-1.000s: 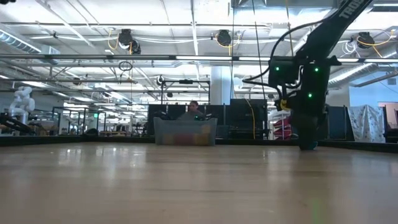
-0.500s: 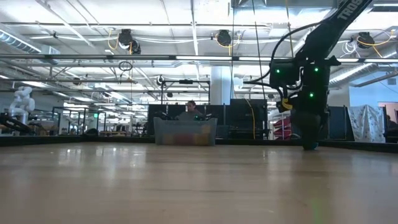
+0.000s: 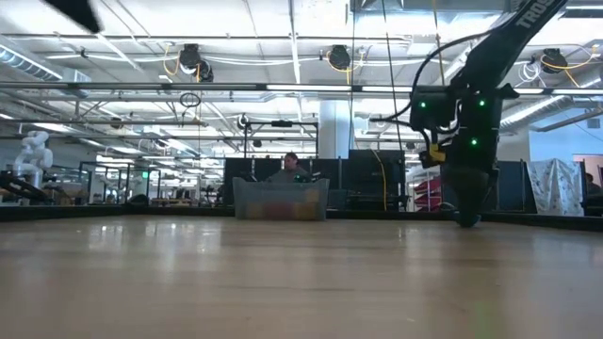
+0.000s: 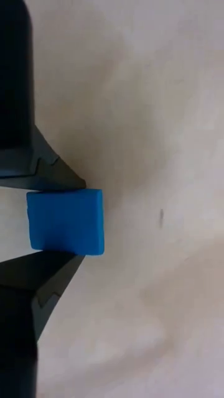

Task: Sort blocks by size
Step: Put the blue half circle block into the white bin

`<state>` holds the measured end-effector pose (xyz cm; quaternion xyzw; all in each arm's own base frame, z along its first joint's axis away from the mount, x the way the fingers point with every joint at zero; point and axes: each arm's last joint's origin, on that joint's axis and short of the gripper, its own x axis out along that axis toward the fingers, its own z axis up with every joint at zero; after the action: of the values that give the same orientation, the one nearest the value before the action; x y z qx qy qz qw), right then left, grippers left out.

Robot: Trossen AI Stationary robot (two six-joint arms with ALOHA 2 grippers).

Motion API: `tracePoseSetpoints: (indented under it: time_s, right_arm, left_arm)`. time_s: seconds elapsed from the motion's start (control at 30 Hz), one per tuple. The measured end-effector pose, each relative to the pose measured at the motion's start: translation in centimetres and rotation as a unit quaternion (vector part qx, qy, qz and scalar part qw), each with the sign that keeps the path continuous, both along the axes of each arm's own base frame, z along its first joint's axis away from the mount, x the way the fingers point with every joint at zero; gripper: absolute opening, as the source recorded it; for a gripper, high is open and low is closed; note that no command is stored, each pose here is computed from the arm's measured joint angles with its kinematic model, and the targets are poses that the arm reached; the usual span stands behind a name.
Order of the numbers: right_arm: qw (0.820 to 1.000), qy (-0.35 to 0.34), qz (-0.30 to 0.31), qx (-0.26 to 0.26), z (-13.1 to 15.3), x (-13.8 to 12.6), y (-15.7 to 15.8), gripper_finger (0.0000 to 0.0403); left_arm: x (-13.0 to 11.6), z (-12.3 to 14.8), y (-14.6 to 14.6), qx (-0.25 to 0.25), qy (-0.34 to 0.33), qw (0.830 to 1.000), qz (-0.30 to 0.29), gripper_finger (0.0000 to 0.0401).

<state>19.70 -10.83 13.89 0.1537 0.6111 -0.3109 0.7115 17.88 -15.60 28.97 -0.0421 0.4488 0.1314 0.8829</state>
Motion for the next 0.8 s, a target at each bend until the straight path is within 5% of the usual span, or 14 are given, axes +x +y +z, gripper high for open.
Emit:
tracePoseSetpoints:
  time_s: [0.2, 0.47, 0.8]
  right_arm:
    - [0.995, -0.073, 0.056, 0.026, 1.1, 1.2, 1.8, 0.0113]
    - [0.974, -0.177, 0.129, 0.054, 2.3, 3.5, 4.6, 0.0116]
    - [0.902, -0.338, 0.253, 0.093, 4.2, 6.9, 9.8, 0.0115]
  left_arm:
    - [1.3, 0.5, 0.9, 0.117, -0.053, 0.991, -0.030, 0.0193]
    - [3.2, 0.9, 1.6, 0.192, -0.067, 0.975, -0.085, 0.0193]
    - [9.0, -0.8, 1.7, 0.306, -0.068, 0.936, -0.162, 0.0193]
